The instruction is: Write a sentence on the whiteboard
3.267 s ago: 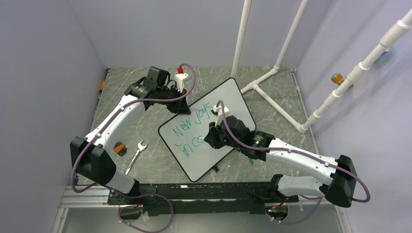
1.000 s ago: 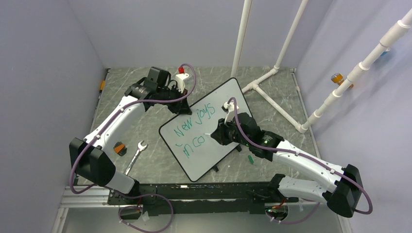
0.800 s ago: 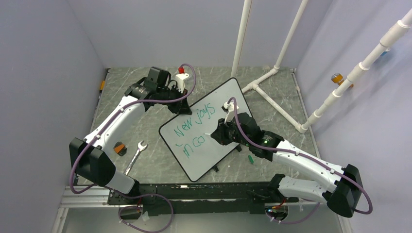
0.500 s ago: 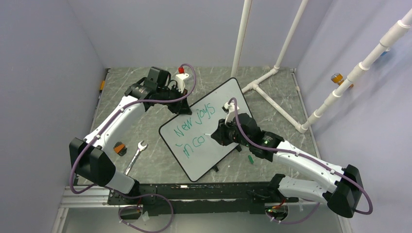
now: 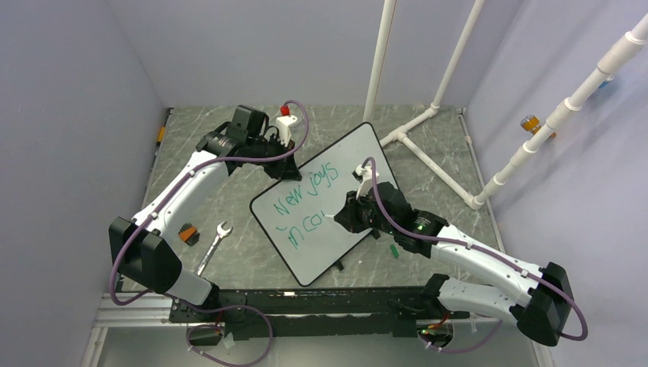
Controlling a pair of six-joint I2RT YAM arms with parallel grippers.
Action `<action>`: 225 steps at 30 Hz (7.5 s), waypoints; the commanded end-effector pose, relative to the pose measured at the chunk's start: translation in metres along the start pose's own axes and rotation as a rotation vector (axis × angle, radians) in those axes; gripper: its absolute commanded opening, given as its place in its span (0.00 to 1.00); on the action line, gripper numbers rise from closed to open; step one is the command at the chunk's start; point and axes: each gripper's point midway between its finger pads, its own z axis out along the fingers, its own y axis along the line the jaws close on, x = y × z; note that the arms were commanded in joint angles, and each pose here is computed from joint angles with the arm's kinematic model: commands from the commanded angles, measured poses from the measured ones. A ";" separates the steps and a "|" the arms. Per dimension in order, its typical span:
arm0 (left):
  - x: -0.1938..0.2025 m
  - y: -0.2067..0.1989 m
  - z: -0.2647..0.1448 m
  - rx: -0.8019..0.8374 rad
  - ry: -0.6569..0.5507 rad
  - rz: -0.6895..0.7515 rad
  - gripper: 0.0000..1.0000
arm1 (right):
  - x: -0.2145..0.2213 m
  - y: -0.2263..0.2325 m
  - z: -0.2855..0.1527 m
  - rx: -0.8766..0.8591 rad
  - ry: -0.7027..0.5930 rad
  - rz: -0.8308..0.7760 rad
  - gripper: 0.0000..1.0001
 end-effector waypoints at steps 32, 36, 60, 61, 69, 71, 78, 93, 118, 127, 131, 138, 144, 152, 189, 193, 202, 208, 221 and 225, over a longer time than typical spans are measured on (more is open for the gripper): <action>0.011 0.009 0.006 -0.056 0.040 0.147 0.00 | -0.055 -0.002 0.005 0.088 -0.090 -0.048 0.00; 0.011 0.009 0.006 -0.056 0.042 0.147 0.00 | -0.048 -0.006 0.004 0.093 -0.078 -0.038 0.00; 0.012 0.009 0.007 -0.057 0.046 0.146 0.00 | -0.021 -0.010 0.001 0.066 -0.045 0.012 0.00; 0.012 0.009 0.007 -0.056 0.046 0.147 0.00 | -0.023 -0.008 0.001 0.062 -0.047 0.011 0.00; 0.012 0.009 0.007 -0.058 0.045 0.148 0.00 | -0.040 -0.005 0.002 0.073 -0.067 -0.018 0.00; 0.012 0.009 0.007 -0.058 0.046 0.147 0.00 | -0.043 -0.003 0.001 0.072 -0.073 -0.024 0.00; 0.012 0.009 0.007 -0.058 0.046 0.148 0.00 | -0.056 0.000 0.003 0.072 -0.088 -0.034 0.00; 0.012 0.008 0.006 -0.057 0.045 0.149 0.00 | -0.062 -0.014 0.003 0.129 -0.096 -0.022 0.00; 0.012 0.009 0.006 -0.064 0.045 0.150 0.00 | -0.012 -0.028 -0.002 0.112 -0.022 0.055 0.00; 0.012 0.013 0.007 -0.079 0.047 0.144 0.00 | -0.043 -0.020 -0.020 0.117 -0.087 0.019 0.00; 0.009 0.013 0.007 -0.085 0.031 0.143 0.00 | -0.060 -0.016 -0.027 0.120 -0.124 -0.001 0.00; 0.005 0.005 0.005 -0.053 0.009 0.157 0.00 | -0.081 -0.018 -0.025 0.138 -0.155 -0.028 0.00; 0.006 0.007 0.006 -0.058 0.013 0.156 0.00 | -0.085 -0.021 -0.021 0.142 -0.157 -0.026 0.00; 0.005 0.009 0.004 -0.075 0.005 0.153 0.00 | -0.078 -0.021 -0.019 0.120 -0.151 -0.007 0.00; 0.004 0.009 0.002 -0.089 0.003 0.160 0.00 | -0.033 -0.032 -0.003 0.110 -0.055 0.036 0.00; 0.004 0.010 0.002 -0.089 0.004 0.160 0.00 | -0.029 -0.034 -0.006 0.115 -0.054 0.042 0.00; 0.004 0.011 0.001 -0.100 0.006 0.159 0.00 | -0.049 -0.022 -0.020 0.081 -0.112 0.043 0.00; 0.005 0.012 0.001 -0.102 0.010 0.158 0.00 | -0.067 -0.012 -0.026 0.043 -0.160 0.023 0.00; 0.005 0.012 0.001 -0.105 0.012 0.155 0.00 | -0.090 -0.005 -0.009 0.045 -0.176 0.003 0.00; 0.005 0.012 0.001 -0.104 0.013 0.155 0.00 | -0.084 -0.011 -0.001 0.065 -0.159 0.003 0.00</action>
